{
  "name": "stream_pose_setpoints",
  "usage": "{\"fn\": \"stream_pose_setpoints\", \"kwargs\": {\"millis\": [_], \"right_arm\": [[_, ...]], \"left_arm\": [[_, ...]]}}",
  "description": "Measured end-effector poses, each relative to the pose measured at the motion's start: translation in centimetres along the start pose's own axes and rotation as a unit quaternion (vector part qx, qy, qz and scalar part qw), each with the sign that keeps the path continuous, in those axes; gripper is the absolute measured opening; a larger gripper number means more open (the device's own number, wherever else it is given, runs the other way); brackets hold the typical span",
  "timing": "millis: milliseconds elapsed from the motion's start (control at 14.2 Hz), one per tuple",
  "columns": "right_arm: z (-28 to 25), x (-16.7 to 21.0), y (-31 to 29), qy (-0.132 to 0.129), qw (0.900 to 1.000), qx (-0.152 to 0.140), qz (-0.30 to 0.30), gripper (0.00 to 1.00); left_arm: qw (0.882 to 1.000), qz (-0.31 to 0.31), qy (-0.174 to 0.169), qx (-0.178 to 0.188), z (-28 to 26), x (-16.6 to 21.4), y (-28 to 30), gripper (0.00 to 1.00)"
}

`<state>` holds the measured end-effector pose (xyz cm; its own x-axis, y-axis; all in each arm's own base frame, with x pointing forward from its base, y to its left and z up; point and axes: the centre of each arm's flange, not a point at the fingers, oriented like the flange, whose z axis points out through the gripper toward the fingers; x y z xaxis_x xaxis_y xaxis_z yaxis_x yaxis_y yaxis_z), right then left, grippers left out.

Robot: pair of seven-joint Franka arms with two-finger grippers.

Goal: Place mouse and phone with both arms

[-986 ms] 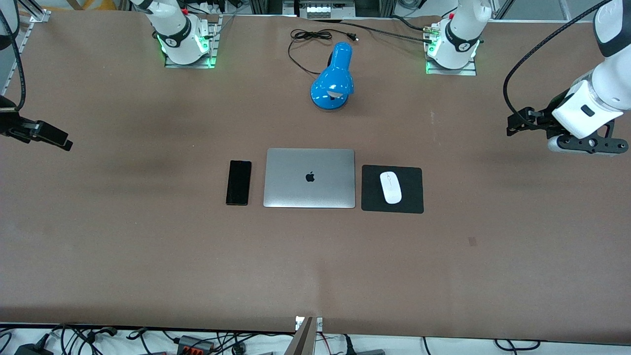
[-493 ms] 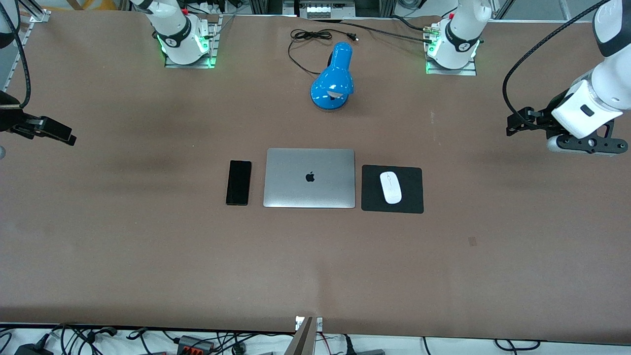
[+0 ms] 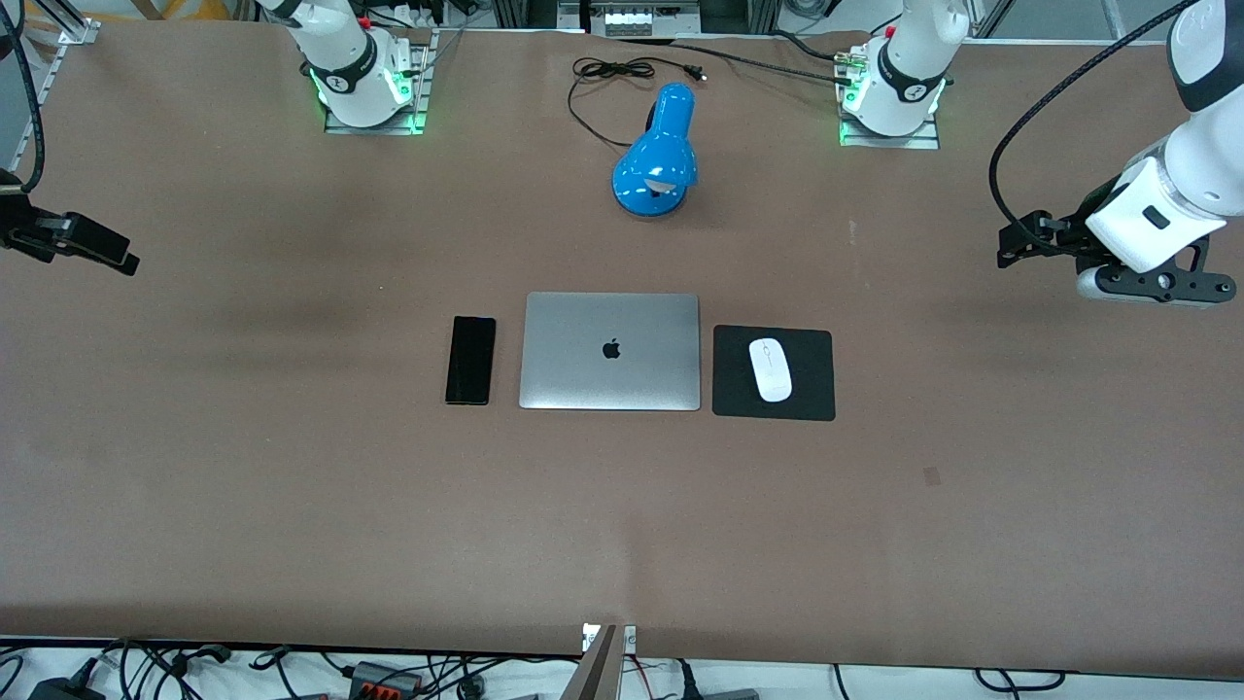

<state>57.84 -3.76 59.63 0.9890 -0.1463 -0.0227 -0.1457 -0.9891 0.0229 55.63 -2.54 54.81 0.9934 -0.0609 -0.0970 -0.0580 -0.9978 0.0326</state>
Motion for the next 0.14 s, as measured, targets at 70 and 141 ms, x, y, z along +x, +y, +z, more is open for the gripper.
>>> {"fn": "stream_pose_setpoints", "kwargs": {"millis": [70, 141], "right_arm": [[-0.01, -0.01, -0.05, 0.000, 1.000, 0.000, -0.002, 1.00], [0.00, -0.01, -0.08, 0.000, 1.000, 0.000, -0.003, 1.00]], "left_arm": [[1.000, 0.000, 0.000, 0.000, 0.00, 0.00, 0.00, 1.00], [1.000, 0.000, 0.000, 0.000, 0.00, 0.00, 0.00, 1.00]]}}
